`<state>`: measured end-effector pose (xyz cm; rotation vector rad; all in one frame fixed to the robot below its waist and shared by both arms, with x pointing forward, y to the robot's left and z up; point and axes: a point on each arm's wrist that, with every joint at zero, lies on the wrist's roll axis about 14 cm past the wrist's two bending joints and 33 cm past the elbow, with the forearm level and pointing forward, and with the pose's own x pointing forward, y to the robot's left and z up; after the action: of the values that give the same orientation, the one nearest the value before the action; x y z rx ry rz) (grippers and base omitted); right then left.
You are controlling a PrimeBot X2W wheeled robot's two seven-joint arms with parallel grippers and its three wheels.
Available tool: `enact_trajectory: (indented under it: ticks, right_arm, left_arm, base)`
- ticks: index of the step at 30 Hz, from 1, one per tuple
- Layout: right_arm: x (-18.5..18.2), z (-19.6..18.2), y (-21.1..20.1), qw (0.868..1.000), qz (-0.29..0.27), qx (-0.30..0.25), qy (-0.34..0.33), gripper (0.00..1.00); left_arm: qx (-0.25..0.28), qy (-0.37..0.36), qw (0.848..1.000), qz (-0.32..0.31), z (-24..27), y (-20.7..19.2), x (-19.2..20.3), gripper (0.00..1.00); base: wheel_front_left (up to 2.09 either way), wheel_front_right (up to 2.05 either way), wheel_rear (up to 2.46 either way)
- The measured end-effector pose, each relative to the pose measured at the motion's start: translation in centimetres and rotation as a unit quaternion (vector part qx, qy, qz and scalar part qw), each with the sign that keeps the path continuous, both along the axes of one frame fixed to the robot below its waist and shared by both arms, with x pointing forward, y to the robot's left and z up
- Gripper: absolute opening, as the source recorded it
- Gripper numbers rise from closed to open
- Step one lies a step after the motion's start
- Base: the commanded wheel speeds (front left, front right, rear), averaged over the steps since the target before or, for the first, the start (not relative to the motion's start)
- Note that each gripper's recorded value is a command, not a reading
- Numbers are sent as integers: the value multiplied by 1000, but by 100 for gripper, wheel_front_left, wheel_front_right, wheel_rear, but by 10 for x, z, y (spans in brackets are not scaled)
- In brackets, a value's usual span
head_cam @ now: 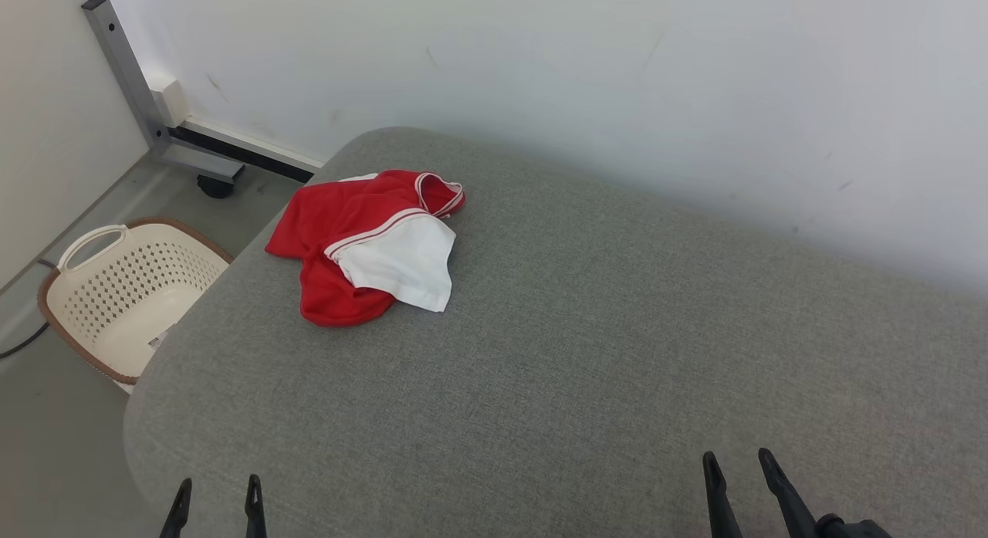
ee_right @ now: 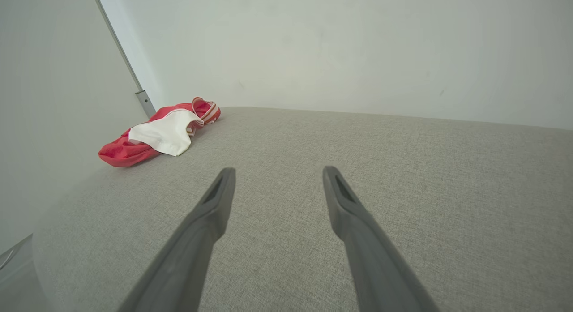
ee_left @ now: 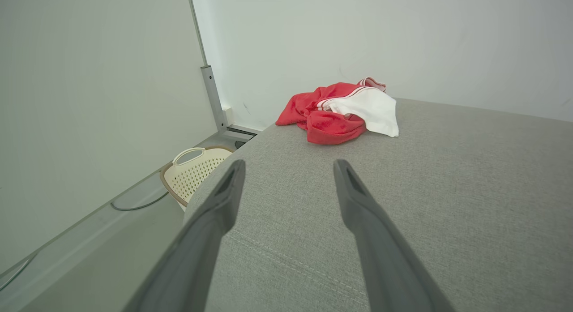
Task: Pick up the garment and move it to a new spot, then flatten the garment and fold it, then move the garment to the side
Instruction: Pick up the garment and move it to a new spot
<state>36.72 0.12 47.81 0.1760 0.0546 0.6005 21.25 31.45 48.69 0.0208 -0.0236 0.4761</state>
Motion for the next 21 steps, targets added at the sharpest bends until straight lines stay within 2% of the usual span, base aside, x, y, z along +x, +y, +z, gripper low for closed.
enact_trajectory:
  ticks: [12,21]
  right_arm:
    - [-3,-3,0,1000,1,0,3,100]
    - [6,1,-11,1000,-18,0,-8,100]
  left_arm:
    - [-8,-10,1000,-7,4,1,17,100]
    - [-2,-44,998,-43,33,16,81,100]
  base:
    - [0,0,0]
    - [0,0,0]
